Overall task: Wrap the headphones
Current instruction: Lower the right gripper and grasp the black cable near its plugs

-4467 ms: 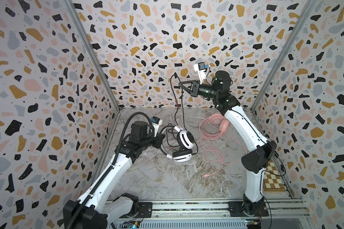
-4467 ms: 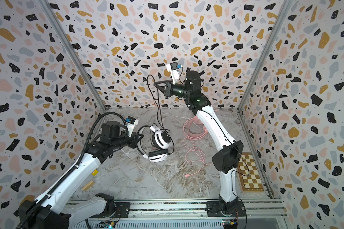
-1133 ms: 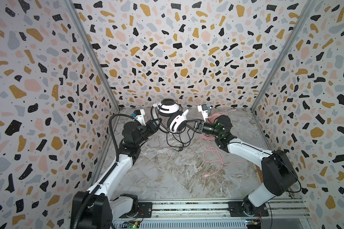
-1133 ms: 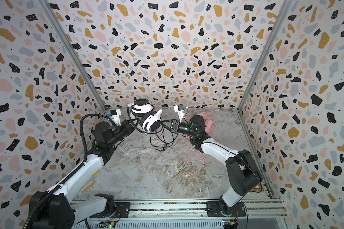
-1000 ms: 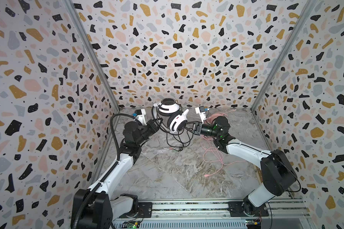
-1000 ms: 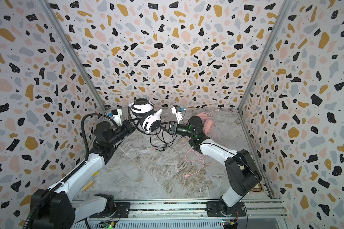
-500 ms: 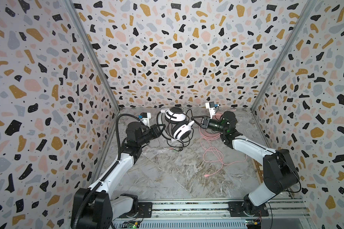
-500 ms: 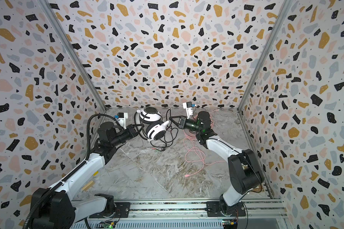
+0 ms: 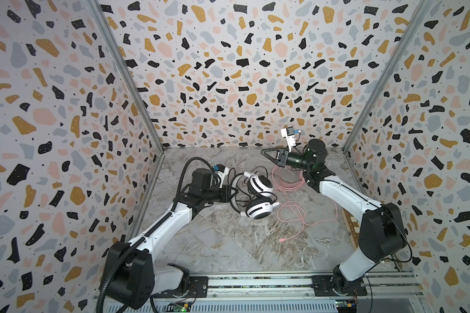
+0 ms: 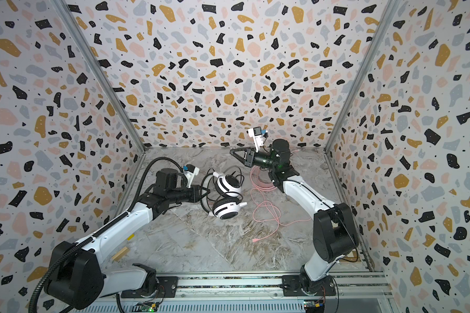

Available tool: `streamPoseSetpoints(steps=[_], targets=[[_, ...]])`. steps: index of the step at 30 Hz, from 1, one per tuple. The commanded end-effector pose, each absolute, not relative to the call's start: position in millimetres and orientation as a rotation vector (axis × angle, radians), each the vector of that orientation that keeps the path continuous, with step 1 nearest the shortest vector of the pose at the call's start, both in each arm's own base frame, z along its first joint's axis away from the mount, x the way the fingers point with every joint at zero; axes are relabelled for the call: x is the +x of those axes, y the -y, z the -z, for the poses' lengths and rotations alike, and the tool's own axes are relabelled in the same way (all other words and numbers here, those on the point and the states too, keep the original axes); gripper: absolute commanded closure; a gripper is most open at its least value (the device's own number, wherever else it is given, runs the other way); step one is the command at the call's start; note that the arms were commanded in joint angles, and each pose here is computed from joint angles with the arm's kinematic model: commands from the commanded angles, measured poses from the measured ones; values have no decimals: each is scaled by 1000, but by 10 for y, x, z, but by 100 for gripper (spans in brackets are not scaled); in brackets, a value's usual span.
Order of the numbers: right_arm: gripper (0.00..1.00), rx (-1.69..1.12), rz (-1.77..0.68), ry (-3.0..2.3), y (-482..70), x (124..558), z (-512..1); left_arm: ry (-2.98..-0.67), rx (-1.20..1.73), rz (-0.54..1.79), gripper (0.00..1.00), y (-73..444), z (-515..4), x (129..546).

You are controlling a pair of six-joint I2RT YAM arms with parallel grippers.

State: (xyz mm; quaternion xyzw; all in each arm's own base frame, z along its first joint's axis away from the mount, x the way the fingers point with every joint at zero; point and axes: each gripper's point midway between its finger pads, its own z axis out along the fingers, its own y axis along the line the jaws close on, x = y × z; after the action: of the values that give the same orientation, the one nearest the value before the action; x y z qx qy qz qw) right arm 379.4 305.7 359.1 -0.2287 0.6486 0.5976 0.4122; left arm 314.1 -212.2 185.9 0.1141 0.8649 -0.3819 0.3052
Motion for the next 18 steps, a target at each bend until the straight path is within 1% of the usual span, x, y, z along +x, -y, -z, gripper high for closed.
streamPoseSetpoints(steps=[1,6,8,9,11,12,14,15,18], targets=[[86,-658,-1525,-1579,-3074,3711,-3761,-2269,404,953,100,2191,-1957,3147],[86,-667,-1594,-1567,-3107,3726,-3734,-2328,463,912,100,2258,-1831,3104],[81,-652,-1596,-1615,-3091,3790,-3593,-2320,462,905,100,2256,-1865,3120],[81,-636,-1586,-1648,-3051,3827,-3501,-2318,457,898,100,2250,-1893,3131],[79,-567,-1556,-1711,-2929,3883,-3264,-2319,463,872,100,2222,-1953,3147],[77,-529,-1531,-1748,-2853,3900,-3129,-2322,468,847,100,2185,-1993,3154],[70,-468,-1410,-1883,-2728,3984,-2764,-2311,462,830,100,2119,-2094,3167],[66,-448,-1296,-1982,-2662,4047,-2540,-2297,459,836,100,2095,-2154,3161],[60,-488,-1025,-2223,-2562,4047,-1902,-2281,434,862,100,2028,-2226,3124]])
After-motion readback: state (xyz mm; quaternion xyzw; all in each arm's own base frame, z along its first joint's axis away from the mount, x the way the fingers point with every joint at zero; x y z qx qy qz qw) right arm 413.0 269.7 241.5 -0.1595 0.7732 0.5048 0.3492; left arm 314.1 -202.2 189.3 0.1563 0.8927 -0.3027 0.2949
